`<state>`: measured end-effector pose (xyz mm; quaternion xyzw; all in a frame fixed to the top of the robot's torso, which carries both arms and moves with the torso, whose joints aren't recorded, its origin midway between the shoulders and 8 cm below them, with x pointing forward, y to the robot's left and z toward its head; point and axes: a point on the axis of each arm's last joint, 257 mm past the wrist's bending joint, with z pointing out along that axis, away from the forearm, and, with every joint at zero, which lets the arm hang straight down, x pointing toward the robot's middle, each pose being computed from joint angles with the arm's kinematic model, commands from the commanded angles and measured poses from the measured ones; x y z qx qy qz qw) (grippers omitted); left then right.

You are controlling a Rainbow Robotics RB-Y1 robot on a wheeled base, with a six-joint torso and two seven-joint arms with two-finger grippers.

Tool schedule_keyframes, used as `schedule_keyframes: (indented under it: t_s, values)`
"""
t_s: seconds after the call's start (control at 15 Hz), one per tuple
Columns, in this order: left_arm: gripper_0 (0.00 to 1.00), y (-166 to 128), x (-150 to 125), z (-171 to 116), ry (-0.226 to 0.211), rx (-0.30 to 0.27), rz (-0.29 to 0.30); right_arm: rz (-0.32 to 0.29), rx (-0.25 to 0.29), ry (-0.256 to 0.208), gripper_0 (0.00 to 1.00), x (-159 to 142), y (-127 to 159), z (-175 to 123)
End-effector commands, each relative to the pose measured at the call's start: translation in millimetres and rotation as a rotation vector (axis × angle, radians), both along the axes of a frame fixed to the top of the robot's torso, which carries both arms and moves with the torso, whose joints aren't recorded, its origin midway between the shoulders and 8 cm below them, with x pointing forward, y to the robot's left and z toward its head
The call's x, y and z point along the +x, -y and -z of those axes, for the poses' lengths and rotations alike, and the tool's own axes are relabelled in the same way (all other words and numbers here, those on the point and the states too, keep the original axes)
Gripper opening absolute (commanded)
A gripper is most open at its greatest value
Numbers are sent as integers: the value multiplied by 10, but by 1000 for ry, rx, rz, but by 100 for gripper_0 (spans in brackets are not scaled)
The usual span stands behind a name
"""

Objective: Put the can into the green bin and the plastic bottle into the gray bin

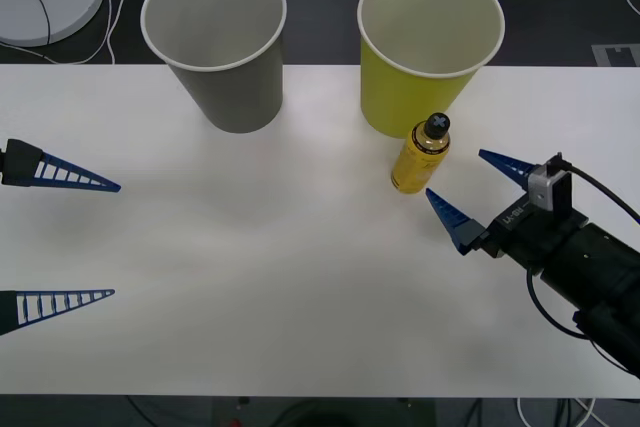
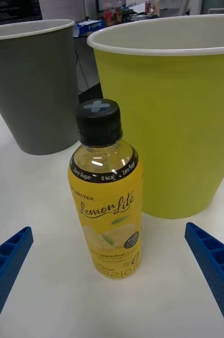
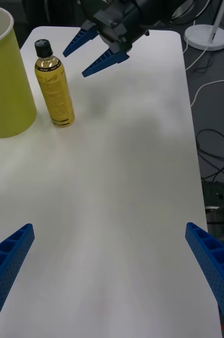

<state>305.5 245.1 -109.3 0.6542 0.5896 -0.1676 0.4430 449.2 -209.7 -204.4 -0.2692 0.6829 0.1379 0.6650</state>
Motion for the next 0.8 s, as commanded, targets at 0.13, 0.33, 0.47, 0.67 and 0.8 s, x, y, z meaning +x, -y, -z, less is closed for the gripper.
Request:
schedule_keyframes:
  t_s: [0.13,0.33,0.47,0.67,0.8]
  values:
    - [100,0,0,0,0,0,0,4,0,4,100,122,-90,23]
    - [100,0,0,0,0,0,0,1,-7,7,100,194,-139,38]
    - [100,0,0,0,0,0,0,2,-11,8,100,250,-183,48]
    - [100,0,0,0,0,0,0,-2,-8,11,100,370,-268,51]
    - [100,0,0,0,0,0,0,-5,-11,18,100,457,-310,36]
